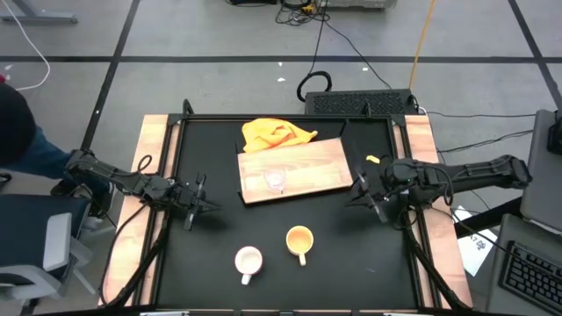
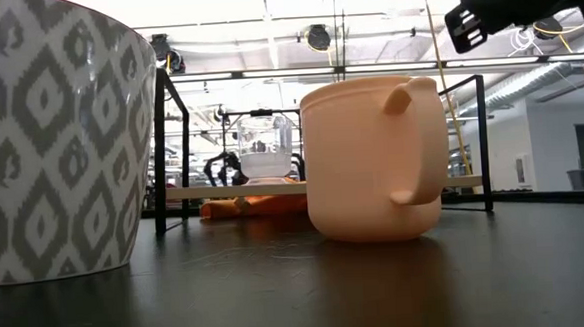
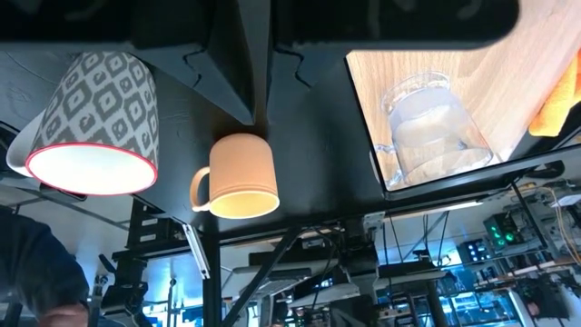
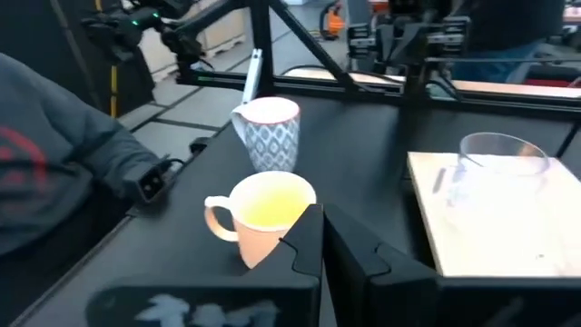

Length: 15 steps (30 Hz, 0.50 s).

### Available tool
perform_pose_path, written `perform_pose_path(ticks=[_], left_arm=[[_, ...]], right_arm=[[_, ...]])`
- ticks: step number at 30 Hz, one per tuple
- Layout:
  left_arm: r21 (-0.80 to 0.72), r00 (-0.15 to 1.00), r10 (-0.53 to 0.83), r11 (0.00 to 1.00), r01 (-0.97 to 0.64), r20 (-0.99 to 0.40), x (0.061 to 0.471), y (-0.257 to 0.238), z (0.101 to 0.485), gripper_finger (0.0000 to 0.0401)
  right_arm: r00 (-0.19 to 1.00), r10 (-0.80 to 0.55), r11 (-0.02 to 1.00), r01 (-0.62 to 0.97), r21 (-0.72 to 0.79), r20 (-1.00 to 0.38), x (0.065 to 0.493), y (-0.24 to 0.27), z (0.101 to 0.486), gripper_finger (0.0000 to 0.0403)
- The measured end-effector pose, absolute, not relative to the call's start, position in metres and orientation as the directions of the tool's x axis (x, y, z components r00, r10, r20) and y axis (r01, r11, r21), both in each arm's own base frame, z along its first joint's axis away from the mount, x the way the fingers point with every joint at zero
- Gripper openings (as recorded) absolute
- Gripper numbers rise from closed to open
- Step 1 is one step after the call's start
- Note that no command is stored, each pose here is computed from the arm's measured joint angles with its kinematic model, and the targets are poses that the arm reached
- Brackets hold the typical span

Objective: Stack small to large cups/mugs on shelf
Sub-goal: Put the orange mug on the shelf

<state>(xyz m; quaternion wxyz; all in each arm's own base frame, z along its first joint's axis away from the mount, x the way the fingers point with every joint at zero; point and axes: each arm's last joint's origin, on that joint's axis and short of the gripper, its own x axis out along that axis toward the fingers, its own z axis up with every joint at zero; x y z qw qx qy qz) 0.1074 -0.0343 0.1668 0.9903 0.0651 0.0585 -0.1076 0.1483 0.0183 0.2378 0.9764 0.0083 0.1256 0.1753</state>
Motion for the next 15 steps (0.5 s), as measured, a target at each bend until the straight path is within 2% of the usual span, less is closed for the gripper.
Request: perform_pose_path(ticks=[15], left_arm=[[0.116, 0.97, -0.205, 0.968, 0.221, -0.13, 0.107, -0.034, 0.167, 0.0035]], right_arm=[[0.917, 0.355, 0.935, -0.349, 0.064, -0.181, 0.123, 0.018, 0.183, 0.0]])
